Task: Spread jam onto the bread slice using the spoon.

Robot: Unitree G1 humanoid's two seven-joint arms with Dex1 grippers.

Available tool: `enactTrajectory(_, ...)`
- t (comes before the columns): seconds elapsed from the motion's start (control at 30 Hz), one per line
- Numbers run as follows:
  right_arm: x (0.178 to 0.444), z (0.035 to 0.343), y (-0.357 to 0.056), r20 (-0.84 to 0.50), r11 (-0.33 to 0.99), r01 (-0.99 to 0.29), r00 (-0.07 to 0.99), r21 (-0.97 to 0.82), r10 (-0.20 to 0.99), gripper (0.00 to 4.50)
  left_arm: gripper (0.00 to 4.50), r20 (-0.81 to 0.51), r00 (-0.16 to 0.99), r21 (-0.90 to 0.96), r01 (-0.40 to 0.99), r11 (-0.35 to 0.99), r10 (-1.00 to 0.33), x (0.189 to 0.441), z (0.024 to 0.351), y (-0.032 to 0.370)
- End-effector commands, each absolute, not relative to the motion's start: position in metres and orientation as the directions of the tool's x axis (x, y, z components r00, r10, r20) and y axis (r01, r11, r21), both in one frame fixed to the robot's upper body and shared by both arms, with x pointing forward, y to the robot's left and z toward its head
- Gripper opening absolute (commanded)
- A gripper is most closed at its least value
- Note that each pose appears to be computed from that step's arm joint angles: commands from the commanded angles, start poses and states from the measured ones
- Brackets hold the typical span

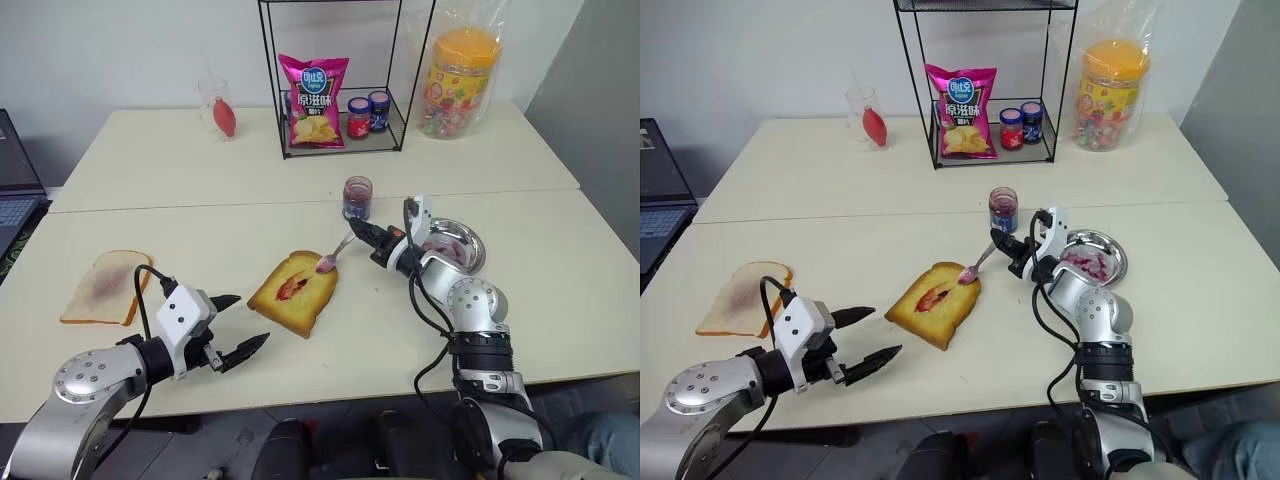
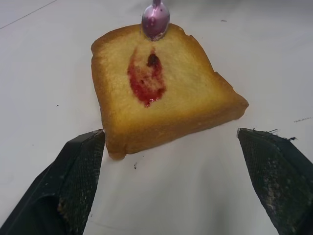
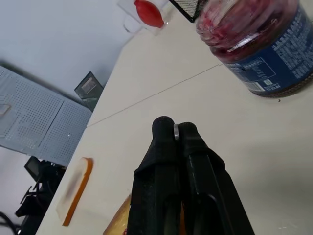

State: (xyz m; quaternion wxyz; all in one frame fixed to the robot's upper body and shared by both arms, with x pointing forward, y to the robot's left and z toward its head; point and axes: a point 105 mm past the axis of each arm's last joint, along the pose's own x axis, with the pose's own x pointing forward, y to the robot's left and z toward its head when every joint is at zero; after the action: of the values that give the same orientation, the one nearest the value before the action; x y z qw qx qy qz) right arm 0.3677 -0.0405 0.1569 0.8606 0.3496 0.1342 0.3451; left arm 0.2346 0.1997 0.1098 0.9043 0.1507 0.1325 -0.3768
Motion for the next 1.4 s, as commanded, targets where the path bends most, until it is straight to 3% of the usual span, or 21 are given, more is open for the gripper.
enactTrajectory(0.03, 0.354, 0.183, -0.030, 0.093, 0.436, -0.552, 0.687, 0.711, 0.720, 0.03, 4.50, -0.334, 0.685, 0.200, 0.723, 0.661, -0.647, 0.233, 0.115, 0.199)
enactTrajectory(0.3, 0.354, 0.167, 0.001, 0.046, 0.423, -0.512, 0.676, 0.747, 0.736, 0.03, 4.50, -0.341, 0.671, 0.195, 0.735, 0.649, -0.658, 0.231, 0.113, 0.194)
enactTrajectory(0.63, 0.357, 0.135, -0.014, -0.051, 0.501, -0.454, 0.702, 0.737, 0.711, 0.03, 4.50, -0.338, 0.666, 0.203, 0.741, 0.640, -0.665, 0.234, 0.117, 0.191)
enactTrajectory(1.03, 0.352, 0.153, -0.049, -0.035, 0.530, -0.474, 0.721, 0.703, 0.692, 0.03, 4.50, -0.347, 0.663, 0.199, 0.744, 0.638, -0.664, 0.232, 0.112, 0.193)
enactTrajectory(1.23, 0.349, 0.181, -0.030, 0.056, 0.427, -0.501, 0.695, 0.753, 0.717, 0.03, 4.50, -0.351, 0.665, 0.201, 0.741, 0.640, -0.659, 0.231, 0.110, 0.196)
enactTrajectory(1.4, 0.349, 0.173, -0.007, 0.033, 0.403, -0.491, 0.664, 0.772, 0.747, 0.03, 4.50, -0.351, 0.665, 0.202, 0.741, 0.640, -0.659, 0.231, 0.109, 0.196)
